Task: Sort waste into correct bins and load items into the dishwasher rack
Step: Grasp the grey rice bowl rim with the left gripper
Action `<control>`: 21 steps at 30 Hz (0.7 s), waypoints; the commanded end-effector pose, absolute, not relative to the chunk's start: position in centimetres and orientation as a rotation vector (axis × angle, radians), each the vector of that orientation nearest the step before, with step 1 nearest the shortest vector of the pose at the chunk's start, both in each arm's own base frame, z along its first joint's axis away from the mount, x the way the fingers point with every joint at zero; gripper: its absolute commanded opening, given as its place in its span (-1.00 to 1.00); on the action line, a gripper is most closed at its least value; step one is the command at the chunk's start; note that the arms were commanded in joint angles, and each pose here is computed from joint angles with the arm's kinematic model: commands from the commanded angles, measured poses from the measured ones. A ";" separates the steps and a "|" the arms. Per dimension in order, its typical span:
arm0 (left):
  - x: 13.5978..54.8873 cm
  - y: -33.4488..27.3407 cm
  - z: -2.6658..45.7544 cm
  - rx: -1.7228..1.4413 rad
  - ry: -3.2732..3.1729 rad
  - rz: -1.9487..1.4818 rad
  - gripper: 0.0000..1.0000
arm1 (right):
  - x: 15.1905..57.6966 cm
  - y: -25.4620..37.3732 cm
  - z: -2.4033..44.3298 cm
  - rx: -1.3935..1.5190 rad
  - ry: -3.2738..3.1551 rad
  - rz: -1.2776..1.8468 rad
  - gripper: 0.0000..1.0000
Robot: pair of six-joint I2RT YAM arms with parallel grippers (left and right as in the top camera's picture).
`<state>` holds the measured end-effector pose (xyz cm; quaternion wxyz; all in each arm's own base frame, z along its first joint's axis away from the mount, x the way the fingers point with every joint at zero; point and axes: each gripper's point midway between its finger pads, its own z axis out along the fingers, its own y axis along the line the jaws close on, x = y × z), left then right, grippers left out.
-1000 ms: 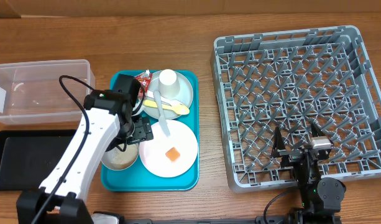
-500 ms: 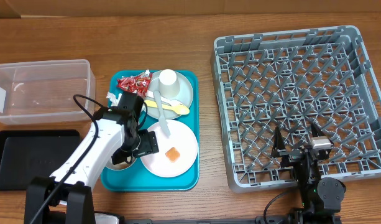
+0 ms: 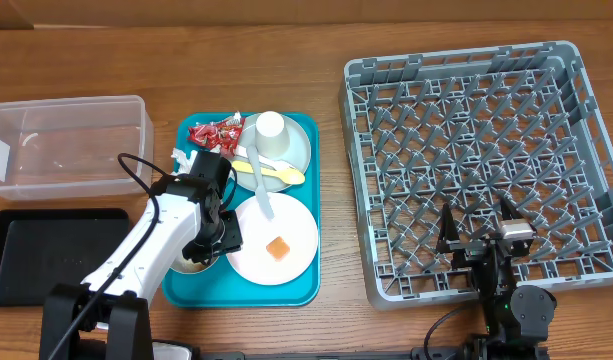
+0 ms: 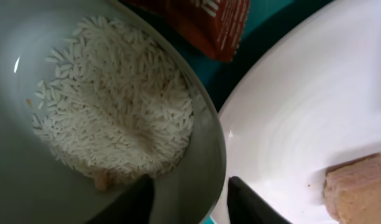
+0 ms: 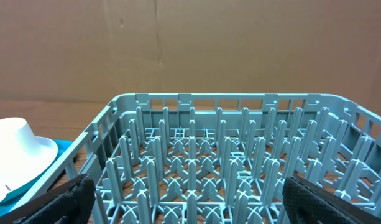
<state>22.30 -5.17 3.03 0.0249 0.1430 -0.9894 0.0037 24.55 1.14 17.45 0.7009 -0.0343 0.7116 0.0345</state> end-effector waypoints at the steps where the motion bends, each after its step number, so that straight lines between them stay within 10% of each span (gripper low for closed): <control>1: 22.0 -5.0 2.7 0.414 -3.059 -0.014 -0.40 | 24.6 0.8 17.3 -0.064 1.582 0.064 1.00; 21: 22.3 -4.7 2.3 0.417 -3.079 -0.039 -0.85 | 24.6 0.8 17.3 -0.063 1.582 0.064 1.00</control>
